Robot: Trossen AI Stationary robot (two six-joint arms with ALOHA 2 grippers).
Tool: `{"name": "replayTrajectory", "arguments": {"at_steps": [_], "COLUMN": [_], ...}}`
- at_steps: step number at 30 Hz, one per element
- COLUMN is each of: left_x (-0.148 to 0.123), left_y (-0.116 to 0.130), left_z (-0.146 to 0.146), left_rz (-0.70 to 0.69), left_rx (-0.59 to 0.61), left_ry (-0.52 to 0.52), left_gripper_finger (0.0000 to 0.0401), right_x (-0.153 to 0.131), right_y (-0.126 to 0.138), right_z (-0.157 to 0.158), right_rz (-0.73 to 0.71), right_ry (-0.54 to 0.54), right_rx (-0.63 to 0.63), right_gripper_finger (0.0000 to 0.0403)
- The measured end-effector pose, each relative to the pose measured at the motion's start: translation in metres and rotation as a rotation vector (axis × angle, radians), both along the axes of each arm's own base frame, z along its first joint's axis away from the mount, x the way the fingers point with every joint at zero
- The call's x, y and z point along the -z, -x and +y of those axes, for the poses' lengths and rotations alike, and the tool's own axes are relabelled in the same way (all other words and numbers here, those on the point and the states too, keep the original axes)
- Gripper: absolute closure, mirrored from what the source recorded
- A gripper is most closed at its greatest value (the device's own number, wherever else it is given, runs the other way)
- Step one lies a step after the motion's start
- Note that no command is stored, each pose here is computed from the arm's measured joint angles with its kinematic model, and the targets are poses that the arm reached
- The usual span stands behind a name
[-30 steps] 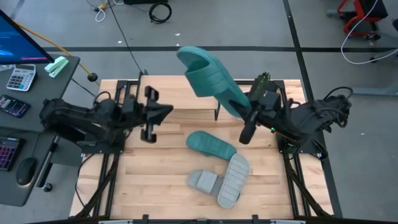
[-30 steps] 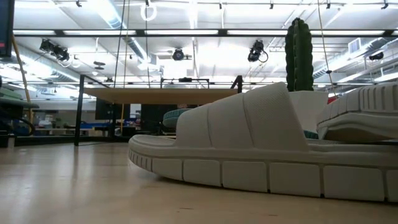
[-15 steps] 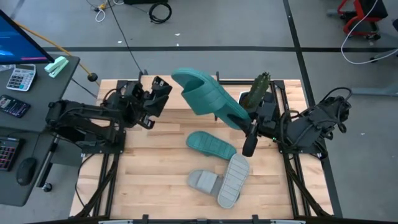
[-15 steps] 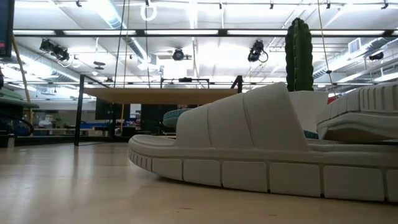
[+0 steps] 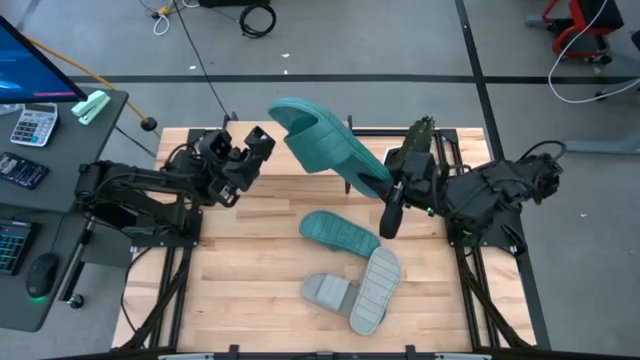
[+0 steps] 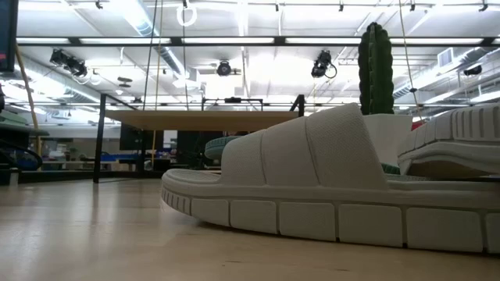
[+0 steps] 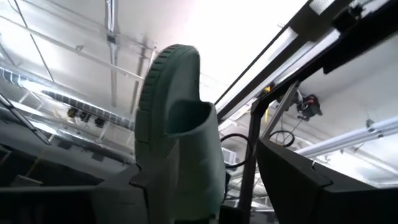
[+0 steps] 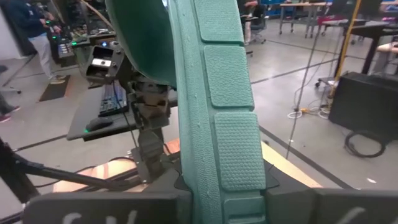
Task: Pick and place slides into the shelf
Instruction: Put the left green slide on the shelf
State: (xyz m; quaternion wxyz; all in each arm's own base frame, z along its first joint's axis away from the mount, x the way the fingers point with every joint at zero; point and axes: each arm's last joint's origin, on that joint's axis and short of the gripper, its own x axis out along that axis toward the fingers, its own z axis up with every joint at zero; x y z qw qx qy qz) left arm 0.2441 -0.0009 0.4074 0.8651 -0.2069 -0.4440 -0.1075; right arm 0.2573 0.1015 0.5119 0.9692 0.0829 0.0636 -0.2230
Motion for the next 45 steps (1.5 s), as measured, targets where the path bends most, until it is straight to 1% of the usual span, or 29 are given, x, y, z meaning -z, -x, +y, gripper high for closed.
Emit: {"name": "replayTrajectory", "arguments": {"at_steps": [4, 8, 12, 17, 21, 27, 33, 45], "left_x": [0.0, 0.002, 0.002, 0.002, 0.002, 0.001, -0.001, -0.001], "left_y": [-0.001, -0.002, -0.003, -0.003, -0.002, -0.002, 0.001, 0.001], "left_z": [0.0, 0.0, 0.0, 0.0, 0.0, 0.0, 0.006, 0.01], "left_rz": [0.007, 0.027, 0.039, 0.038, 0.029, 0.02, -0.013, -0.011], "left_rx": [0.033, 0.057, 0.045, -0.024, -0.053, -0.096, -0.126, -0.137], "left_ry": [0.025, 0.043, 0.036, -0.014, -0.035, -0.064, -0.068, -0.063], "left_gripper_finger": [0.0173, 0.0157, 0.0137, 0.0122, 0.0123, 0.0126, 0.0126, 0.0127], "right_x": [0.0, 0.001, 0.004, 0.003, 0.005, 0.011, 0.016, 0.017], "right_y": [-0.011, -0.019, -0.024, -0.024, -0.024, -0.021, -0.019, -0.018], "right_z": [-0.003, -0.005, -0.006, -0.006, -0.006, -0.005, -0.001, -0.001], "right_rz": [-0.012, -0.02, -0.006, -0.009, -0.005, 0.041, 0.073, 0.084], "right_ry": [0.007, 0.009, 0.005, 0.0, -0.021, -0.061, -0.099, -0.09], "right_rx": [-0.039, -0.066, -0.082, -0.089, -0.094, -0.095, -0.11, -0.105], "right_gripper_finger": [0.0335, 0.0335, 0.0335, 0.0335, 0.0335, 0.0335, 0.0336, 0.0336]}}
